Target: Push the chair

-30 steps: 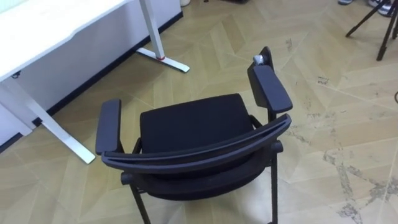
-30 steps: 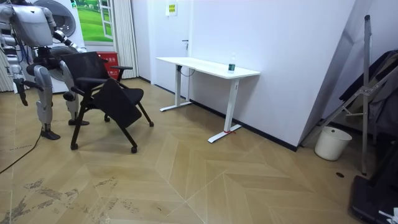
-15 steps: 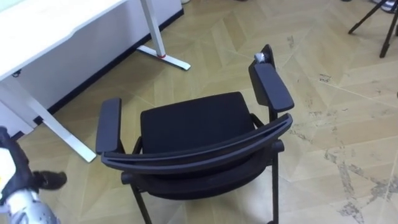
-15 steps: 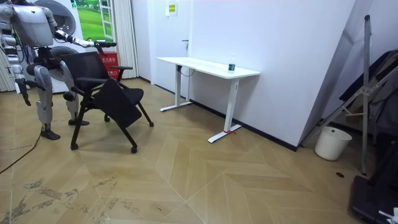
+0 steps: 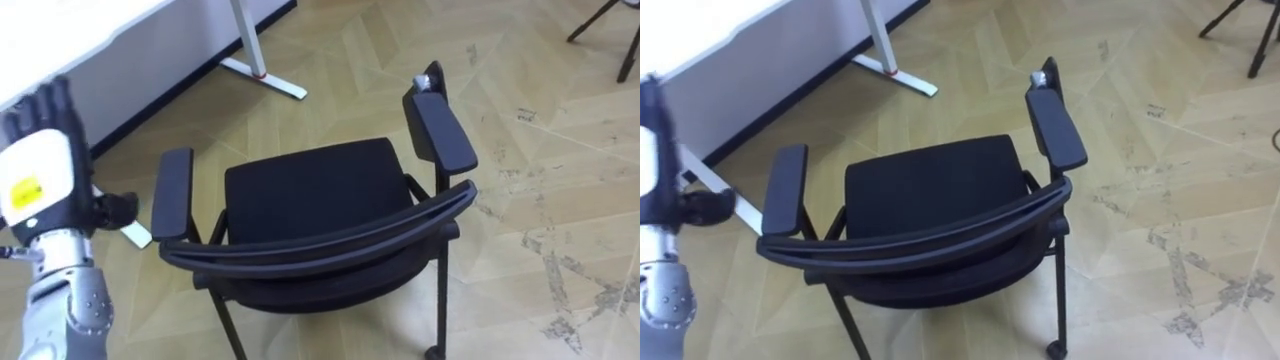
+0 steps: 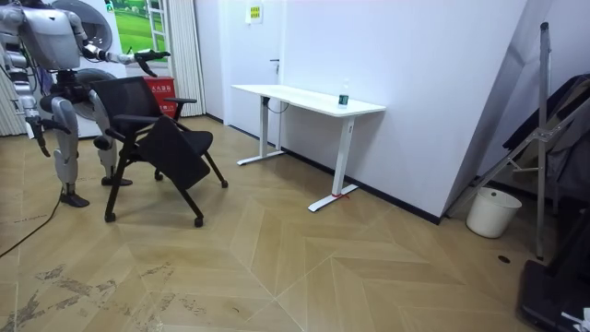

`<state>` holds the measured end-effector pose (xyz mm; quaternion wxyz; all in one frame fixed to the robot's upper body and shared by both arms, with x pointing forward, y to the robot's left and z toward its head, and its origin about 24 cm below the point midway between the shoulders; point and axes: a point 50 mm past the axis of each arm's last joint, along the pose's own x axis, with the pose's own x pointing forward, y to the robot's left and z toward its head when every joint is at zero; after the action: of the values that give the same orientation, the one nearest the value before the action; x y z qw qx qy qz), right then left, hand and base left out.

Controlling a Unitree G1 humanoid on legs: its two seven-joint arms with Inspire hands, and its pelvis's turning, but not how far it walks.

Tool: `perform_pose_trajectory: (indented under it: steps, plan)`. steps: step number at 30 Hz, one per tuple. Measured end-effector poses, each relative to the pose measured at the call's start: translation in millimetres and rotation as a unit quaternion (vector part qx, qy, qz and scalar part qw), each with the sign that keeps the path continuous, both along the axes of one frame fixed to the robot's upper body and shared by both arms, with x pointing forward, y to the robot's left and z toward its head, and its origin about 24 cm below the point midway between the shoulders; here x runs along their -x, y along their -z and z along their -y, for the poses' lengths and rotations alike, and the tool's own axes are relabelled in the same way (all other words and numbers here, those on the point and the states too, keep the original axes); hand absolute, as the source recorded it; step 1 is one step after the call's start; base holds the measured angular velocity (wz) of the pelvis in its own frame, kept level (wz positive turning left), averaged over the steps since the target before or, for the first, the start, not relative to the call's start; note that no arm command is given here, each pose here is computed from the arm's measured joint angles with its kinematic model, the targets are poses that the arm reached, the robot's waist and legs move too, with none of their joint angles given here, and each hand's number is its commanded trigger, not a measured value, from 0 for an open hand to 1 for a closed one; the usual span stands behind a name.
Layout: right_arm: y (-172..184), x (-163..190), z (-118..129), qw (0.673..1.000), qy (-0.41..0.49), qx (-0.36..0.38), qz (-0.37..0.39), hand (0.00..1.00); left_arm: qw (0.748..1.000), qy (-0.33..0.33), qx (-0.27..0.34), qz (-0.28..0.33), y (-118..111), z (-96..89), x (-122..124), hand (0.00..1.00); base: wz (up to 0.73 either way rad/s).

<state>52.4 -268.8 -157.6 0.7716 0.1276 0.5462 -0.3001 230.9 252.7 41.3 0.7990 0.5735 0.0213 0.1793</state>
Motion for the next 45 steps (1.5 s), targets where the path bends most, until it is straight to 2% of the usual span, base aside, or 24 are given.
perform_pose_trajectory:
  steps: [6,8,12,16,23,27,32,36,40,45]
  plan:
    - [0.5,0.2,2.9,1.000,-0.007,-0.007,-0.008,0.00,0.996,0.071,-0.013,-0.060,-4.7,15.6,-5.7,0.00,0.00]
    - [0.3,-0.1,3.3,1.000,-0.008,-0.012,-0.004,0.00,0.988,0.097,-0.013,-0.119,1.0,20.2,-6.3,0.00,0.00]
    - [-0.2,-2.5,3.5,1.000,-0.011,-0.019,0.004,0.00,0.973,0.129,-0.016,-0.190,1.7,24.9,-6.4,0.00,0.00]
    - [-2.4,-7.1,8.2,1.000,-0.021,-0.016,0.009,0.00,0.958,0.141,-0.038,-0.246,-14.9,19.4,-7.6,0.00,-0.02]
    - [-7.6,-7.2,23.2,1.000,-0.003,-0.002,0.015,0.00,0.931,0.174,-0.065,-0.314,-41.9,24.9,-5.0,0.00,0.01]
    - [-10.3,-6.1,30.3,1.000,-0.006,0.006,0.013,0.00,0.921,0.176,-0.110,-0.331,-65.1,22.7,-8.5,0.00,0.02]
    - [-10.1,-0.4,32.2,1.000,-0.005,0.009,0.004,0.00,0.922,0.164,-0.160,-0.312,-107.1,19.6,-21.6,0.00,0.09]
    - [-10.6,0.4,33.7,1.000,-0.012,0.014,0.003,0.00,0.922,0.156,-0.175,-0.307,-124.2,17.2,-24.5,0.00,-0.03]
    - [-11.7,7.4,38.4,1.000,-0.008,0.028,-0.006,0.00,0.913,0.139,-0.227,-0.309,-145.9,12.2,-23.4,0.00,0.00]
    - [-12.5,6.7,39.9,0.999,-0.007,0.040,-0.006,0.00,0.918,0.127,-0.231,-0.297,-157.5,8.5,-21.5,0.00,0.05]
